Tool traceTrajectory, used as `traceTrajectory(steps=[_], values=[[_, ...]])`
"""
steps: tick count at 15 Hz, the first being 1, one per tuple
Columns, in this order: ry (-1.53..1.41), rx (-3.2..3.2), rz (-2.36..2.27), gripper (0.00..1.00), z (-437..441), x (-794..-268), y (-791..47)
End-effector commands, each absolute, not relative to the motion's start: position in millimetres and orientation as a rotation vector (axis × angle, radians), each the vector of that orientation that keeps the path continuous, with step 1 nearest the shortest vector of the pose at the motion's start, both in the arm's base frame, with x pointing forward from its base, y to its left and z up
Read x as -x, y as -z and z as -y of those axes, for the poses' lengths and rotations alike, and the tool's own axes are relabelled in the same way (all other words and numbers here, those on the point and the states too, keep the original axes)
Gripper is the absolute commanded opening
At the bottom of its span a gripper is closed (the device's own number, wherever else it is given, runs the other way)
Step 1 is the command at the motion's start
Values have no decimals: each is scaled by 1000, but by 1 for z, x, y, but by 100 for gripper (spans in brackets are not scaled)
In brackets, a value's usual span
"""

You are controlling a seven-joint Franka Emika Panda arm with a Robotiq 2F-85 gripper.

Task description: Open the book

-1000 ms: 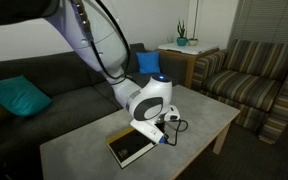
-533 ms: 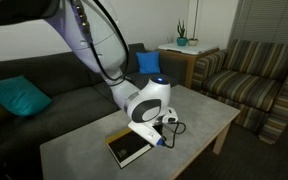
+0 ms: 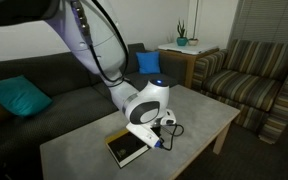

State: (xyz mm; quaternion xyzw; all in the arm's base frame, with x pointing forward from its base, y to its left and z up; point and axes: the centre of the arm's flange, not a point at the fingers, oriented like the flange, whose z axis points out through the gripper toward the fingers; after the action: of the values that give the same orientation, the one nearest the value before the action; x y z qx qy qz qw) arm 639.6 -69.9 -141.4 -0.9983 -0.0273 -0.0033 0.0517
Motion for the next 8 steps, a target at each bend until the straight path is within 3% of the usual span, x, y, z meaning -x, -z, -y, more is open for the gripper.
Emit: traceTrajectory(steps=[1,8], values=[[-16,2977,121,0,65,-650,173],[0,2977,181,0,61,-648,167]])
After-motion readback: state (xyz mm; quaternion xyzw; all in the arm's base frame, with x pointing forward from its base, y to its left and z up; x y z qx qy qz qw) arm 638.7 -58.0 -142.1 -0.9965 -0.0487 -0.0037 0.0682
